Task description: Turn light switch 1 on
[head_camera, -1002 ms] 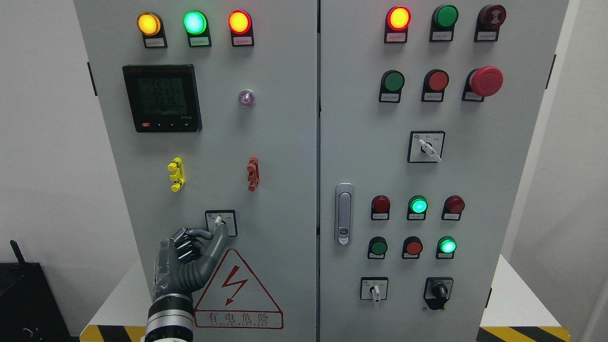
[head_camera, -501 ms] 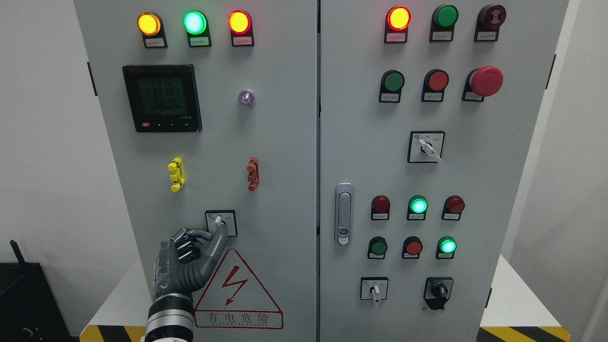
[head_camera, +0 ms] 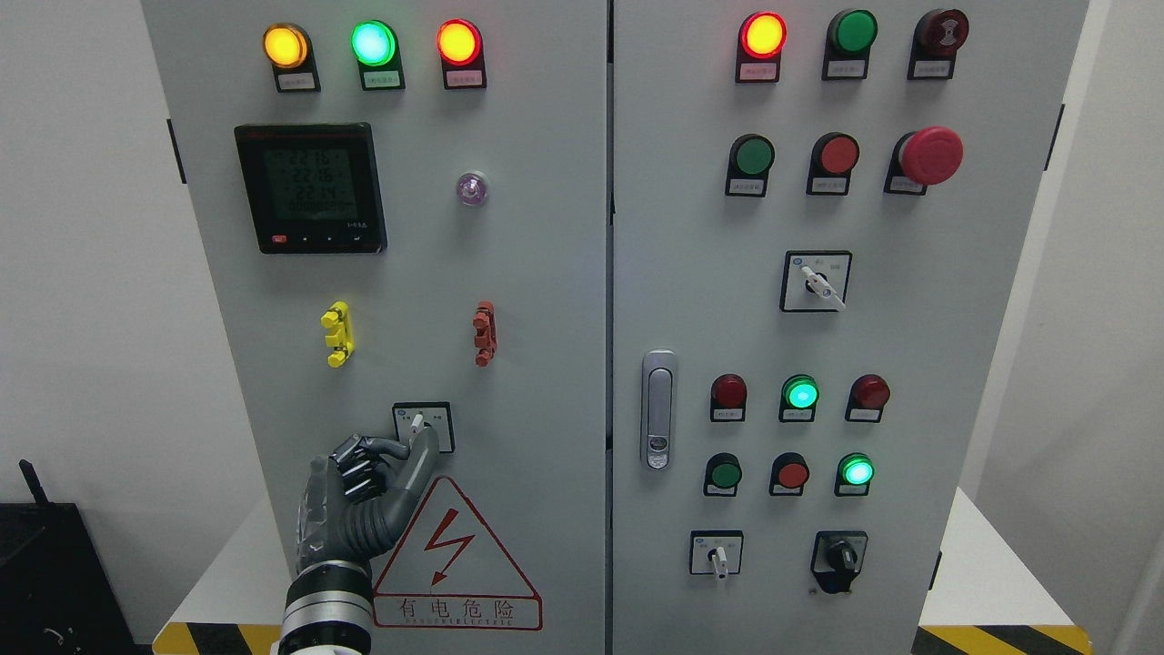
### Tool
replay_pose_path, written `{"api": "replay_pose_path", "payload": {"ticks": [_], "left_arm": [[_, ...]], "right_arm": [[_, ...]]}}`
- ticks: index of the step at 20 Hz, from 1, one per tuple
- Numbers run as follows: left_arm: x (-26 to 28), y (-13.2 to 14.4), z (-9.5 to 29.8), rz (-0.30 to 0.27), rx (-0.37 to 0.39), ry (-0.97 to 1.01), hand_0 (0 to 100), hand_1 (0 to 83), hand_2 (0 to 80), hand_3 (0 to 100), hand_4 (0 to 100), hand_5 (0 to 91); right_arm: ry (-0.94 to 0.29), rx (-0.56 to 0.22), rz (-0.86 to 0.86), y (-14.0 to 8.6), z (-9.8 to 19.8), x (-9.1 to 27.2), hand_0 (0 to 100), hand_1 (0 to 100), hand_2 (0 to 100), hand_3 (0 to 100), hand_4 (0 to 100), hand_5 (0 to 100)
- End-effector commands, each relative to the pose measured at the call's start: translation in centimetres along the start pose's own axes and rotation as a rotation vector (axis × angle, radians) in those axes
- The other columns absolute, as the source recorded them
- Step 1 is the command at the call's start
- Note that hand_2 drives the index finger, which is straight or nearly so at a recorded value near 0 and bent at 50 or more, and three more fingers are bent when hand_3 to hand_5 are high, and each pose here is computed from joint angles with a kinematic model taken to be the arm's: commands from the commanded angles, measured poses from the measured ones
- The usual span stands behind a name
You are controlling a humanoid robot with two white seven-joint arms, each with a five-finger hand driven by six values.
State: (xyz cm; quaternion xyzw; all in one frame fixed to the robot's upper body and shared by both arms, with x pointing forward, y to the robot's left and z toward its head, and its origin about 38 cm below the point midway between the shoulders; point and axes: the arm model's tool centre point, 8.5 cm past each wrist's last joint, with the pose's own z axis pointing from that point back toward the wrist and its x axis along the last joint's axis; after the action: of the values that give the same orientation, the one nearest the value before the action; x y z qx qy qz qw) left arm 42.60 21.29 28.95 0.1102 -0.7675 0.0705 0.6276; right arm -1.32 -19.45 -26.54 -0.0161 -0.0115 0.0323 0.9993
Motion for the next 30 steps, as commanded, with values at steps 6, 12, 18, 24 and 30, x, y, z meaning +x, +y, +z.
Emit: {"api": "replay_pose_path", "payload": {"ticks": [6, 12, 18, 24, 30], "left_arm": [[0.1, -0.05, -0.04, 0.0, -0.001, -0.001, 16, 63.6, 62.2, 98, 98, 88.1], [0.04, -0.04, -0.01, -0.002, 0.0, 0.0, 17, 63.0, 62.1, 98, 98, 88.2], [0.02, 0.03, -0.03, -0.014, 0.007, -0.002, 22, 62.6, 62.0, 98, 98, 88.2], [0.02, 0.03, -0.03, -0.014, 0.007, -0.002, 27, 63.5, 61.9, 98, 98, 88.3], [0.03, -0.06, 0.0, -0.016, 0.005, -0.003, 30, 64.3, 61.8, 98, 98, 88.3]], "right_arm": [[0.002, 0.001, -0.024, 0.01, 0.0, -0.02, 0, 0, 0, 0, 0, 0], [0.002, 0.001, -0.024, 0.01, 0.0, -0.02, 0, 0, 0, 0, 0, 0], [0.002, 0.001, -0.024, 0.01, 0.0, -0.02, 0, 0, 0, 0, 0, 0], [0.002, 0.001, -0.024, 0.01, 0.0, -0.02, 0, 0, 0, 0, 0, 0], [0.002, 0.001, -0.024, 0.01, 0.0, -0.02, 0, 0, 0, 0, 0, 0]]}}
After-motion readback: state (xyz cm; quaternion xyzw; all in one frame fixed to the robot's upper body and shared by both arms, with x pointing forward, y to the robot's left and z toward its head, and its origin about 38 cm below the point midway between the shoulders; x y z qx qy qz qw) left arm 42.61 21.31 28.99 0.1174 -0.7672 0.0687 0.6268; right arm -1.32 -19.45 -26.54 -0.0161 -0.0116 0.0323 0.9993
